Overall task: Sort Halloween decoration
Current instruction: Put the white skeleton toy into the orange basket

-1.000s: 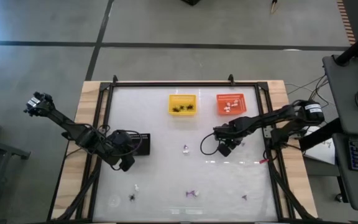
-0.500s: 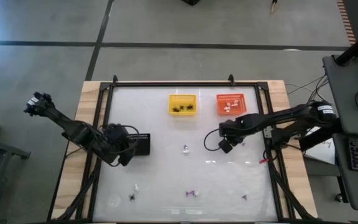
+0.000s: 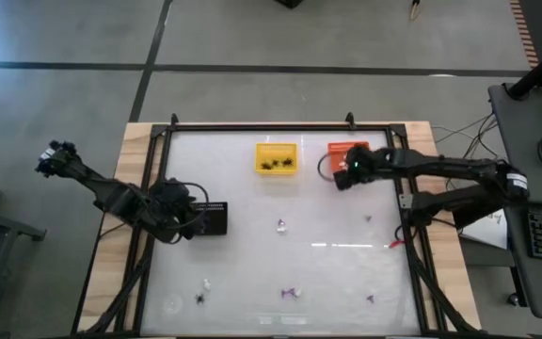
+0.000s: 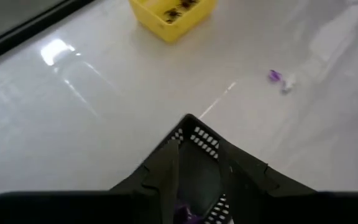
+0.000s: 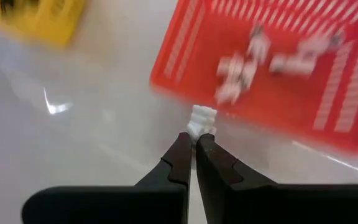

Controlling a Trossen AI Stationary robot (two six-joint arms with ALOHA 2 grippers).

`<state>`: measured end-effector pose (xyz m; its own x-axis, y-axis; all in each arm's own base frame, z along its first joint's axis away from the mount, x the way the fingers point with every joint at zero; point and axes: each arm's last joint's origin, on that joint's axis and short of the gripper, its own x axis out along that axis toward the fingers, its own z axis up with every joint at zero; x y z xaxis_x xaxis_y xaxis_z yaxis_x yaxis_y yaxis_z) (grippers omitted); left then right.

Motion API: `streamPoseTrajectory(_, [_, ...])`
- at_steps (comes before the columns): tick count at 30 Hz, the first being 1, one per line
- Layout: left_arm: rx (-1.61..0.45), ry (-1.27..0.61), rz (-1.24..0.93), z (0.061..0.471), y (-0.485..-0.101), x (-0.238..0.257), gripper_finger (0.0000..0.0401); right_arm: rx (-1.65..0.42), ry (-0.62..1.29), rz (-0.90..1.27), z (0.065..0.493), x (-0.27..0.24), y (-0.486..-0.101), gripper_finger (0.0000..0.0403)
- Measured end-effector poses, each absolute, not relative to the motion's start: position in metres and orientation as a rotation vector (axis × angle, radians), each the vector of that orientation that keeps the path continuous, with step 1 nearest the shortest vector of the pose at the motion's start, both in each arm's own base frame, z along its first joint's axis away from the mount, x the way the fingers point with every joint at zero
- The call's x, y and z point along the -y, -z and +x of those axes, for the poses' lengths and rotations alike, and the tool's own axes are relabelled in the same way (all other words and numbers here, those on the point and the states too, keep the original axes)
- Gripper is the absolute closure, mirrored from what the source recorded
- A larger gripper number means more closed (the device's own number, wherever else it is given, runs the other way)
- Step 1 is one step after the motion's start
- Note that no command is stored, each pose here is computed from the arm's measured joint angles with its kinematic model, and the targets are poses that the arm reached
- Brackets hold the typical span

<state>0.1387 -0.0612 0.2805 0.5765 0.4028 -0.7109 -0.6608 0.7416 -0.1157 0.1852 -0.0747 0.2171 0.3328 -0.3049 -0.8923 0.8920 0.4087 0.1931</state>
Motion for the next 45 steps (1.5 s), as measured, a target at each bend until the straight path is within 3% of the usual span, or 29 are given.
streamPoseTrajectory(5, [-0.718,-0.709,-0.402,0.142,-0.28,0.051,0.0305,-0.797,0.95,0.781,0.179,0.109,-0.22,0.0391])
streamPoseTrajectory(17, [-0.717,-0.835,-0.41,0.147,-0.28,0.029,0.0305,-0.884,1.023,0.785,0.166,0.154,-0.198,0.039])
streamPoseTrajectory(45, [-0.7,-0.831,-0.425,0.149,-0.282,0.028,0.0305,-0.93,0.961,0.744,0.166,0.154,-0.197,0.039])
